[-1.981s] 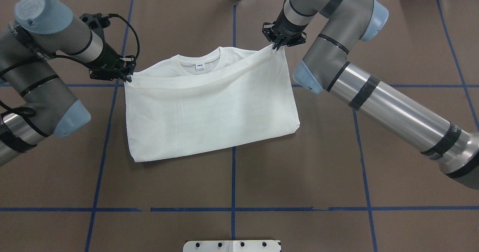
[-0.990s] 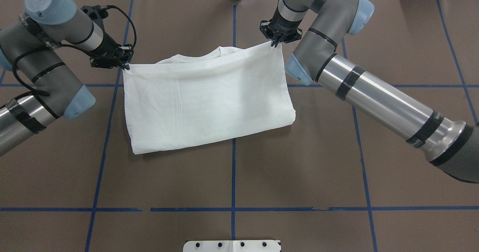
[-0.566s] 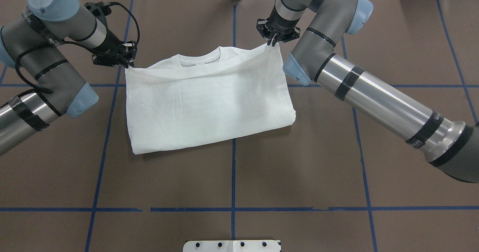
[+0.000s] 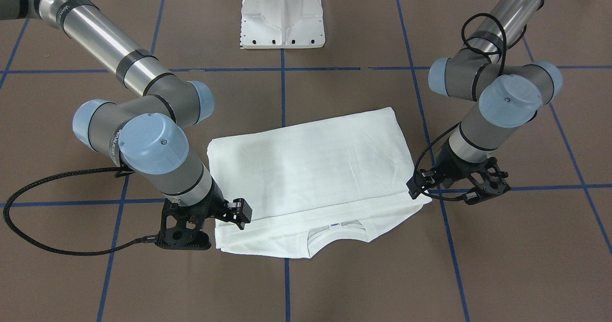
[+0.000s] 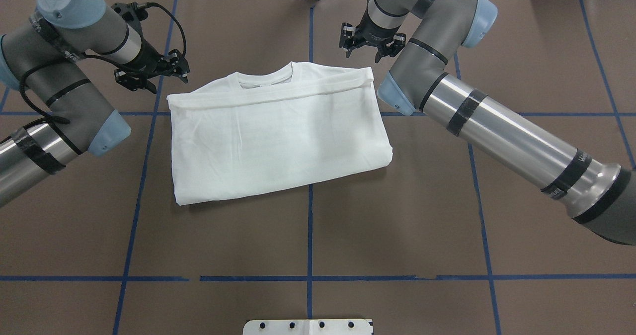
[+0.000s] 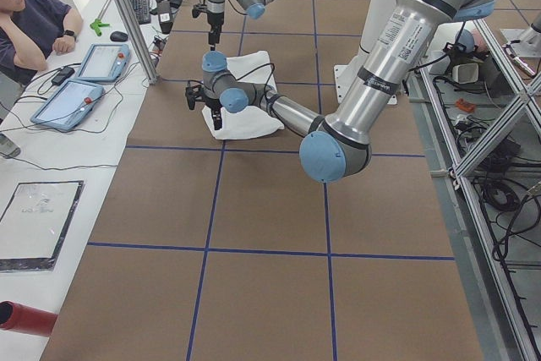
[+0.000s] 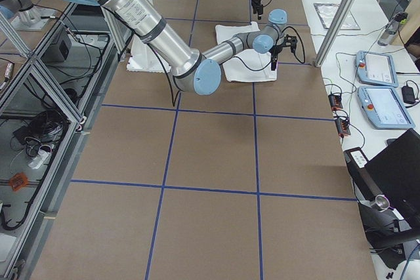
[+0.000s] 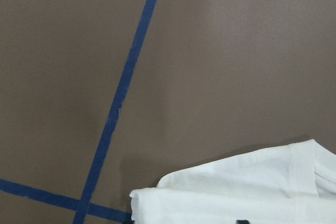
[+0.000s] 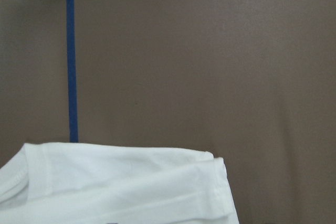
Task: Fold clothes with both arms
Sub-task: 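Open both grippers to release the hem and raise them, then lower the right gripper to the folded shirt's side edge and grasp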
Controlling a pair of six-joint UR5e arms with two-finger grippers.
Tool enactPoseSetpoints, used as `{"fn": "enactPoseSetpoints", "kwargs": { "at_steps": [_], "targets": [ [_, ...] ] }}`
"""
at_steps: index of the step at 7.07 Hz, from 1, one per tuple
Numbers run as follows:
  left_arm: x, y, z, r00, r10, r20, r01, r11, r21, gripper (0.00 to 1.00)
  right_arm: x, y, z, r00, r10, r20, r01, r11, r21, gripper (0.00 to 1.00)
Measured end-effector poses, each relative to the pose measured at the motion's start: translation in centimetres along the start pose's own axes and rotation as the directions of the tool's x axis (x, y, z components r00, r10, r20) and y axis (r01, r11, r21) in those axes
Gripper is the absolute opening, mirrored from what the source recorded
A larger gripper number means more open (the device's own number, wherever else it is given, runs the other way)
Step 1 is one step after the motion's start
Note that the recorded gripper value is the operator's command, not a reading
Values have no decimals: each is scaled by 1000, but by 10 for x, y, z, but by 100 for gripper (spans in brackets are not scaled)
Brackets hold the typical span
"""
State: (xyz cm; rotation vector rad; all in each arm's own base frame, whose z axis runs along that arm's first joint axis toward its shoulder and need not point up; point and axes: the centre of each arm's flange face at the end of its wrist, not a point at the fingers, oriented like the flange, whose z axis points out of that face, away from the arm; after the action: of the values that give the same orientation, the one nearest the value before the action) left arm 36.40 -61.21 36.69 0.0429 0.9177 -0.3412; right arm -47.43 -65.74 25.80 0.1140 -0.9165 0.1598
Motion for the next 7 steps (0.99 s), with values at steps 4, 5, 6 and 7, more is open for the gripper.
{"fn": "enactPoseSetpoints", "kwargs": {
  "at_steps": [4, 5, 6, 7],
  "targets": [
    [4, 6, -24, 999, 15, -33, -14, 1000, 20, 99, 58, 118, 4, 999, -13, -50, 8, 996, -92, 99],
    [4, 8, -29, 999, 17, -40, -16, 1000, 25, 99, 59, 145, -2, 997, -19, -79, 10, 993, -114, 98],
    [4, 8, -31, 999, 19, -43, -17, 999, 27, 99, 55, 165, 0, 994, -33, -102, 20, 991, -129, 98],
    [4, 8, -32, 999, 19, -45, -18, 999, 29, 99, 52, 177, 8, 992, -46, -118, 30, 990, -136, 96]
  ]
}}
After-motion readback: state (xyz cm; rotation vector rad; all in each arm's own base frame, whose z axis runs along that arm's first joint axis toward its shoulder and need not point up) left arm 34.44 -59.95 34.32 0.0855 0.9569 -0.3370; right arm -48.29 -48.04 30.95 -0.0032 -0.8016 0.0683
